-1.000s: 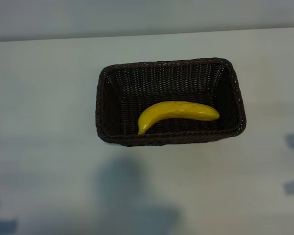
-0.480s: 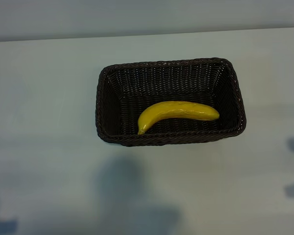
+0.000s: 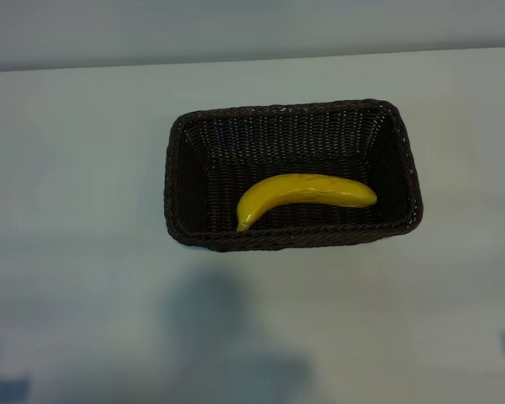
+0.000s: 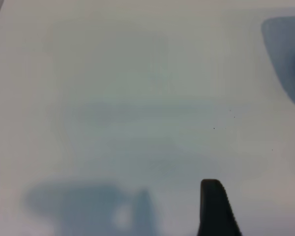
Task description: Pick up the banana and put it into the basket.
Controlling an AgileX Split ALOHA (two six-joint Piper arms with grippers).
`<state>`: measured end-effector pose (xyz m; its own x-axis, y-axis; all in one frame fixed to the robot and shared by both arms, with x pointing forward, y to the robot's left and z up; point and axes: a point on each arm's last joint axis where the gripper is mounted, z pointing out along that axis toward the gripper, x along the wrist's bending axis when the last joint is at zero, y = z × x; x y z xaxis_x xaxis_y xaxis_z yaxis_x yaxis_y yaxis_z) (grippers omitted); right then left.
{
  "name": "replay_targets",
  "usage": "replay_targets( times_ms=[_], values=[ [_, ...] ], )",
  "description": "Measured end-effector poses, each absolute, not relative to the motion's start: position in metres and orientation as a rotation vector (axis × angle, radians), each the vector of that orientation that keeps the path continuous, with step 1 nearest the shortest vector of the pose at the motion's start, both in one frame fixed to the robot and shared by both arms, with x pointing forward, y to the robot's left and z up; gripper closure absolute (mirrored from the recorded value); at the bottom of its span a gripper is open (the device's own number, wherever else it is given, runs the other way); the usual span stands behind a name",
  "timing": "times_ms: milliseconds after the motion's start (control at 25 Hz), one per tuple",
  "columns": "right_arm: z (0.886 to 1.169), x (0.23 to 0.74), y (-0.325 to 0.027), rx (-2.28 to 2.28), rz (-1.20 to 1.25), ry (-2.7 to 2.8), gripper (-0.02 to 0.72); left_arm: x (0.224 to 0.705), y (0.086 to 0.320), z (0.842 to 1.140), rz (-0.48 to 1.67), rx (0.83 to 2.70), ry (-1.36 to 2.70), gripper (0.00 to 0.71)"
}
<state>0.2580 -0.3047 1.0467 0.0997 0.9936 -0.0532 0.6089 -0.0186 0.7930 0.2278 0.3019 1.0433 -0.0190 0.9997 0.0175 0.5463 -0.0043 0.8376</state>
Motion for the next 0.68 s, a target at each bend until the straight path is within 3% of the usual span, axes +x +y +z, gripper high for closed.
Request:
replay_targets(
  times_ms=[200, 680],
  values=[
    [1.048, 0.234, -0.303, 1.598, 0.830, 1.476, 0.159, 0.228, 0.302, 1.043, 0.904, 1.620, 1.635, 0.264],
    [1.047, 0.233, -0.303, 1.607, 0.828, 1.466, 0.160, 0.228, 0.302, 1.043, 0.904, 1.620, 1.635, 0.264]
  ],
)
